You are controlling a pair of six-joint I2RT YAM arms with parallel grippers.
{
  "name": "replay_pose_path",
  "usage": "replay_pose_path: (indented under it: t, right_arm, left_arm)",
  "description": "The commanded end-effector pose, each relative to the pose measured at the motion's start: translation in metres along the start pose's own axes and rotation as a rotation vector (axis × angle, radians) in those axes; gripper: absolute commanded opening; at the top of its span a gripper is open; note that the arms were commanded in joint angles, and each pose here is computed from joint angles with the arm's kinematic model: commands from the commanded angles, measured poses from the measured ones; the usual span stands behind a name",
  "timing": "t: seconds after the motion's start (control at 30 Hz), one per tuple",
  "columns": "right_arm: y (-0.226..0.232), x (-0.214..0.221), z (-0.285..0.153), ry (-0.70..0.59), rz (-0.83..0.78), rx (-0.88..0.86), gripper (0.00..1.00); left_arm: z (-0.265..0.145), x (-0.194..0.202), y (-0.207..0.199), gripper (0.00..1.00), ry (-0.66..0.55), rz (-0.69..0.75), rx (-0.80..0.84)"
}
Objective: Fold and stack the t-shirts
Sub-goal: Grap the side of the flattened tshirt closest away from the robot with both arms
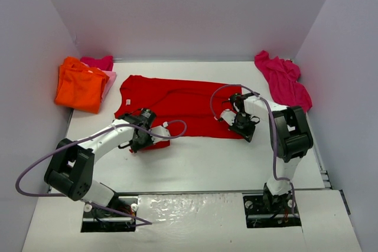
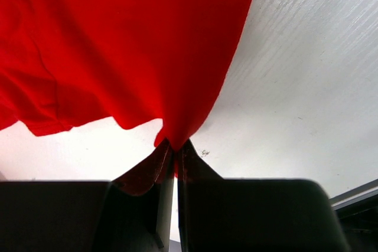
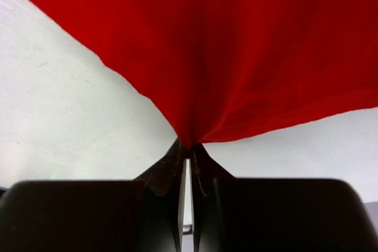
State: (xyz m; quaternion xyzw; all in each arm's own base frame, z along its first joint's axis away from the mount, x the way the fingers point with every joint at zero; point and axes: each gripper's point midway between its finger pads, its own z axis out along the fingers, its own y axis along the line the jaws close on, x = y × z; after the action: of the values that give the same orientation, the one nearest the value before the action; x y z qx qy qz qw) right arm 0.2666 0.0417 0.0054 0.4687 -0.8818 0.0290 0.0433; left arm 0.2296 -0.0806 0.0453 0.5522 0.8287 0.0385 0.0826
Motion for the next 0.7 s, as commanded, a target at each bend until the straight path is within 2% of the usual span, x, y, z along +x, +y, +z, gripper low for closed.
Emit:
replay_pose_path:
  t: [0.0,0.2,0.5,0.67]
  right_arm:
    - [0.015,0.006,-0.004,0.000,-0.026,-0.040,0.00]
    - [0.009,0.012,-0.022,-0.014,-0.032,0.025,0.00]
    - [-0.006,0.033,-0.063,-0.020,-0.048,0.141,0.00]
    - [-0.007,0.033,-0.077,-0.038,-0.050,0.144,0.00]
  left_arm:
    - [-0.008,0.001,0.004,0.00,-0.004,0.006,-0.024]
    - [-0.019,0.008,-0.001,0.00,0.003,0.014,-0.014]
    - [-0.079,0.019,-0.018,0.00,-0.059,0.034,0.006]
    - [-0.095,0.017,-0.018,0.00,-0.082,0.035,0.003]
